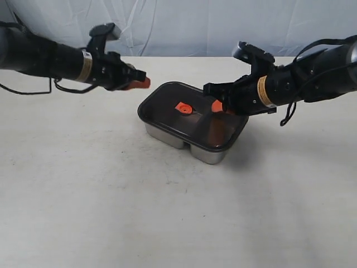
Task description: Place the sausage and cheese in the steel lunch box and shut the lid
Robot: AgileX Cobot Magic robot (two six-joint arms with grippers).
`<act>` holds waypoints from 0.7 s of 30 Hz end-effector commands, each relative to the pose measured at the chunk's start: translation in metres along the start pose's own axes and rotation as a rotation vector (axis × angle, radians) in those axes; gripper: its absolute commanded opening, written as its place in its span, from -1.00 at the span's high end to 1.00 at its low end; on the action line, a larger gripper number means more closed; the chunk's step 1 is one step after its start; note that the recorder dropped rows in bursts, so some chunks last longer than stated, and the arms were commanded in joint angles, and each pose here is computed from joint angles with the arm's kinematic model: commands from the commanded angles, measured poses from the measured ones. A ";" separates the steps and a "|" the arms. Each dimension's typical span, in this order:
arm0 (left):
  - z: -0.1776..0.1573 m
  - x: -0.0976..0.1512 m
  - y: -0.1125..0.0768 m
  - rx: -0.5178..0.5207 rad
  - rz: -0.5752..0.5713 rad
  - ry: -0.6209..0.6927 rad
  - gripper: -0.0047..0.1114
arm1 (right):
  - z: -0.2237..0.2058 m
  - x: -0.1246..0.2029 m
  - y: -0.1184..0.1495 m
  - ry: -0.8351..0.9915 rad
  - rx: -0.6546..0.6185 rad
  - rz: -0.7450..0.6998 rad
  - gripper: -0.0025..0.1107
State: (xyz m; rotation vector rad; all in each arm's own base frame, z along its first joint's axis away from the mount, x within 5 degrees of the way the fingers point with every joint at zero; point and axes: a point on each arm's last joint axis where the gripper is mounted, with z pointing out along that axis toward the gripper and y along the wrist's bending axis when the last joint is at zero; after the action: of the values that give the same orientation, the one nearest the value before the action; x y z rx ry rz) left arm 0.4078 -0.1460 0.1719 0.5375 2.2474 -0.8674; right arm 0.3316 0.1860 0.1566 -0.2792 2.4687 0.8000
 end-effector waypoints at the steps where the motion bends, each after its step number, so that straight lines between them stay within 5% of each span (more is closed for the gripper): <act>1: -0.046 -0.020 -0.017 -0.144 0.076 -0.112 0.92 | -0.043 -0.021 0.023 -0.126 -0.020 -0.100 0.97; 8: -0.102 0.009 -0.044 -0.282 0.109 -0.186 0.92 | -0.105 -0.011 0.038 -0.258 0.021 -0.213 0.97; 17: -0.148 0.046 -0.102 -0.025 0.109 -0.339 0.92 | -0.167 0.028 0.018 -0.436 0.322 -0.330 0.97; 21: -0.161 0.065 -0.113 0.001 0.100 -0.361 0.92 | -0.184 0.050 0.012 -0.475 0.374 -0.322 0.97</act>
State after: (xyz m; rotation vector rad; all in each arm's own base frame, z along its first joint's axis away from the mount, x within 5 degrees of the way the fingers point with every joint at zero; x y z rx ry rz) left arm 0.2432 -0.1041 0.2659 0.4568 1.9010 -0.8102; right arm 0.2217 0.0958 0.2638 -0.3176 2.0204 0.2801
